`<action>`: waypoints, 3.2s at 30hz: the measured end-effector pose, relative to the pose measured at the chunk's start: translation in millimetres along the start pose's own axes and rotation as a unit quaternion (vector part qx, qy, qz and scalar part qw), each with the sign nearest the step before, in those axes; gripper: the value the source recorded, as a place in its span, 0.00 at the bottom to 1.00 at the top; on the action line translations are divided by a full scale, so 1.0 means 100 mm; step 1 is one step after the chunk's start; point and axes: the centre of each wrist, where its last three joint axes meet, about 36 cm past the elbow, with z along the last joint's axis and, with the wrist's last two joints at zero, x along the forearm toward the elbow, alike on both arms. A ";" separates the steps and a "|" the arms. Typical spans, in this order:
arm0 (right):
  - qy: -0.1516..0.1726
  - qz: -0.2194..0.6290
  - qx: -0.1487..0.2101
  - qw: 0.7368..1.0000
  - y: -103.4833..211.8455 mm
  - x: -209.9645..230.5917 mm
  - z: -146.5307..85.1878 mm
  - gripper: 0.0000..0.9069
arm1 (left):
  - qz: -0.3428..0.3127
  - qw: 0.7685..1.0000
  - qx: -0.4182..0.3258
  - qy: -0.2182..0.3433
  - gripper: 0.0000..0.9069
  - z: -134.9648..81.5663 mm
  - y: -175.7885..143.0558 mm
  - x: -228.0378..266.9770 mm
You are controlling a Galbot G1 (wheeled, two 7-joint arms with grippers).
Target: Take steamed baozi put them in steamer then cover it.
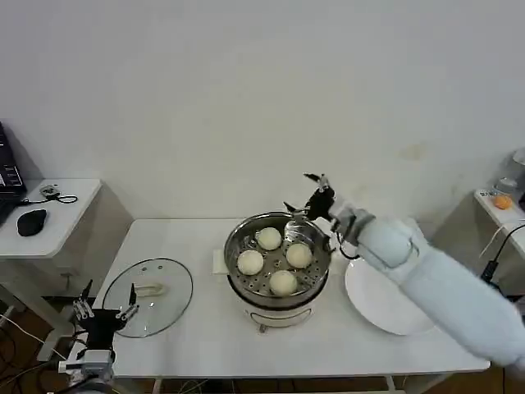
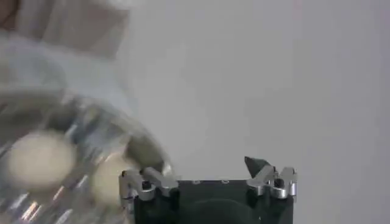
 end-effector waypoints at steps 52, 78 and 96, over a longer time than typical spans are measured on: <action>-0.016 0.332 -0.208 0.920 0.45 3.02 0.84 1.00 | 0.067 0.839 -0.535 -0.076 1.00 1.02 -0.10 -1.03; -0.017 0.342 -0.214 0.915 0.50 3.08 0.83 1.00 | 0.075 0.828 -0.553 -0.061 0.00 1.13 -0.10 -1.44; -0.012 0.332 -0.207 0.920 0.52 3.06 0.86 1.00 | 0.038 0.840 -0.535 -0.079 0.00 1.06 -0.02 -1.33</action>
